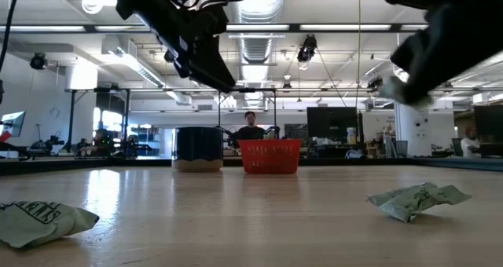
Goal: Pick and place Stevia / Truvia into bins
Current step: Put the stevia packet into the basket
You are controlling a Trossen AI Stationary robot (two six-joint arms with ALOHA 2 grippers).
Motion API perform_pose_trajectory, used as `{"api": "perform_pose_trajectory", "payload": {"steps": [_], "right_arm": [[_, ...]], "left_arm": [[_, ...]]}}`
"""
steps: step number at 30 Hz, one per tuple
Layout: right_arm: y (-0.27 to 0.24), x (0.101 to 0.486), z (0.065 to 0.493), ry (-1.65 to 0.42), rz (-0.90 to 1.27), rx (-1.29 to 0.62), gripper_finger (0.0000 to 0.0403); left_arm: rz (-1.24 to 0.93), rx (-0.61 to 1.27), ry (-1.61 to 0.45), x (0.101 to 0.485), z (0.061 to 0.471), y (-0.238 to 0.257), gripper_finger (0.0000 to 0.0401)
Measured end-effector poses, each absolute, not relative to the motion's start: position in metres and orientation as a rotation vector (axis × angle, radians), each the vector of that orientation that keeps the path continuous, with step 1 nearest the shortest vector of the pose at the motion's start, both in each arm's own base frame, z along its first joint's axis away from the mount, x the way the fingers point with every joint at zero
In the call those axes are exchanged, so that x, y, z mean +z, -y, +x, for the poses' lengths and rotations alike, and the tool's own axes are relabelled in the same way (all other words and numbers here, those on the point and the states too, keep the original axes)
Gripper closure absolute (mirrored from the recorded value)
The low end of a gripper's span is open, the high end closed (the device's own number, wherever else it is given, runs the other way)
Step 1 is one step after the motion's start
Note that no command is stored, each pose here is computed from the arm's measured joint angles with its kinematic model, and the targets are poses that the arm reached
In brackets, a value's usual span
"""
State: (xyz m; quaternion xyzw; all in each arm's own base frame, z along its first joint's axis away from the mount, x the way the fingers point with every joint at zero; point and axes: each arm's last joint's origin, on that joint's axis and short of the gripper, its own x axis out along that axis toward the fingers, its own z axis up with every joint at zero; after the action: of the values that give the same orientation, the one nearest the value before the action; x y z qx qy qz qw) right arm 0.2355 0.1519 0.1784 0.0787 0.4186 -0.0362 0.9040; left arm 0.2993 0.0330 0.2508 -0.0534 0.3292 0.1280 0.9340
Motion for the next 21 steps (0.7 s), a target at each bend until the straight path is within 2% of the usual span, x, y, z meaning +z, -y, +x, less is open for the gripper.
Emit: {"api": "perform_pose_trajectory", "payload": {"steps": [8,15,21], "right_arm": [[-0.101,0.211,0.242,-0.709,0.015,-0.301,0.0392],[-0.037,0.223,0.258,-0.662,0.026,-0.5,0.0392],[0.014,0.221,0.279,-0.621,0.088,-0.462,0.0392]], "left_arm": [[-0.11,0.261,-0.661,0.254,0.298,-0.033,0.0223],[-0.143,0.261,-0.654,0.254,0.298,-0.032,0.0223],[-0.19,0.179,-0.659,0.254,0.299,-0.026,0.0223]]}}
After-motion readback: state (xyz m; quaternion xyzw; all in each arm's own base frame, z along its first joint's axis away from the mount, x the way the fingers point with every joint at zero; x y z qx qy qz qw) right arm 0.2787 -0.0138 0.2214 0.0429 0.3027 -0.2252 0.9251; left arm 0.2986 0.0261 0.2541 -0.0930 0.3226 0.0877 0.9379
